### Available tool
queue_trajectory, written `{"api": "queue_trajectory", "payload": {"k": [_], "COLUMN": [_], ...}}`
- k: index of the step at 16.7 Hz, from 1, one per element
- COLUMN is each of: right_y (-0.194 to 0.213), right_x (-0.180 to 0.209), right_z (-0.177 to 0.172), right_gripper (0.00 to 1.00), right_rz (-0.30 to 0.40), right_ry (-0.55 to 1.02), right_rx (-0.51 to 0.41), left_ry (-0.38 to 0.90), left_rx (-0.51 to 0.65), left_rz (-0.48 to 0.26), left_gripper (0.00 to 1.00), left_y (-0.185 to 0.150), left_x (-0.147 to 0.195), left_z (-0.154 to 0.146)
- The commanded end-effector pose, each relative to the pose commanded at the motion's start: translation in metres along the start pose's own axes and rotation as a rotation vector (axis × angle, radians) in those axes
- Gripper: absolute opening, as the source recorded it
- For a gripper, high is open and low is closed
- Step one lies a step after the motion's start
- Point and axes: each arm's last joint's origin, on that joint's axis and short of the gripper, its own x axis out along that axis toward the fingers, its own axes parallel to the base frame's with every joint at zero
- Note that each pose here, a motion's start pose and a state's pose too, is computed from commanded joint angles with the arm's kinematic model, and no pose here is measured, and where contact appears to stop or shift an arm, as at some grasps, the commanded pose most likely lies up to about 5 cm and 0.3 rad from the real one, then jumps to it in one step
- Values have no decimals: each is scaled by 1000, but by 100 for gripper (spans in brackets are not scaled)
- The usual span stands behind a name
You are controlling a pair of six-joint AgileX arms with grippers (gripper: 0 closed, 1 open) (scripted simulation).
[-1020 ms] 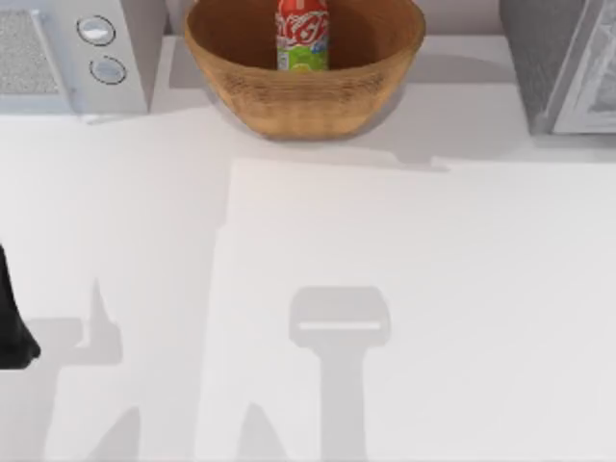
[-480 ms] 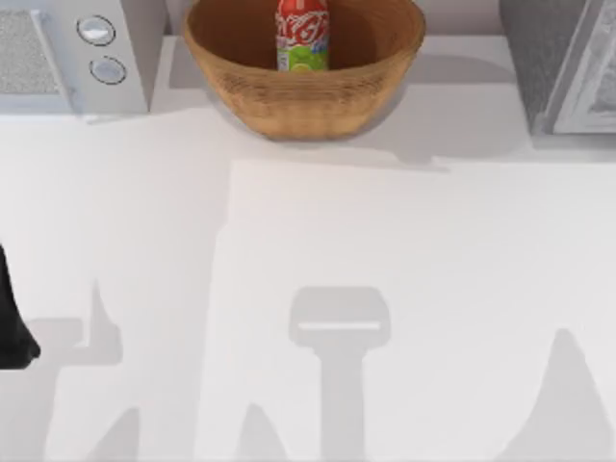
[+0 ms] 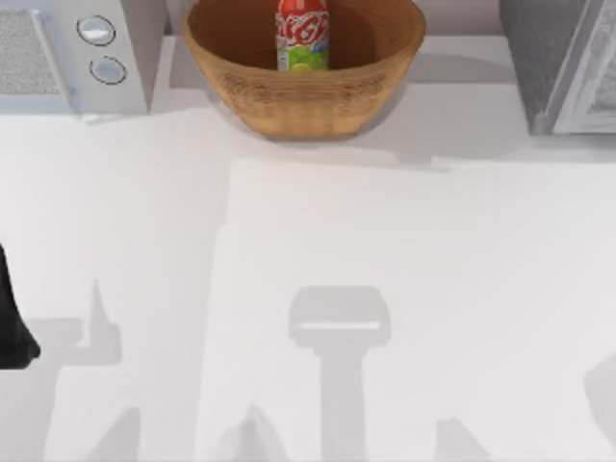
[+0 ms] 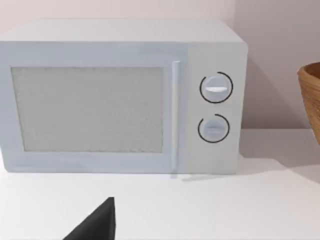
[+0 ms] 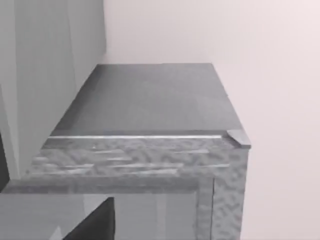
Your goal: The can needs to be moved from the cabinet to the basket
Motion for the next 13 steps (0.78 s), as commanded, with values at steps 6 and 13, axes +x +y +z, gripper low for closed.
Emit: {"api": "queue_trajectory", "payload": {"k": [6,13], "right_y": [7,37], "right_x": [-4,35], "right_z": [9,13], "right_gripper": [100,100], "right_rz": [-3,-4], "right_ry": [-5,-14], "right_rx": [-9,-15], "left_ry": [0,0], "left_rx": [0,0], "left_rz": [0,0], "left_gripper": [100,100], "left_y": [0,0], "left_x": [0,0], "left_z": [0,0]}}
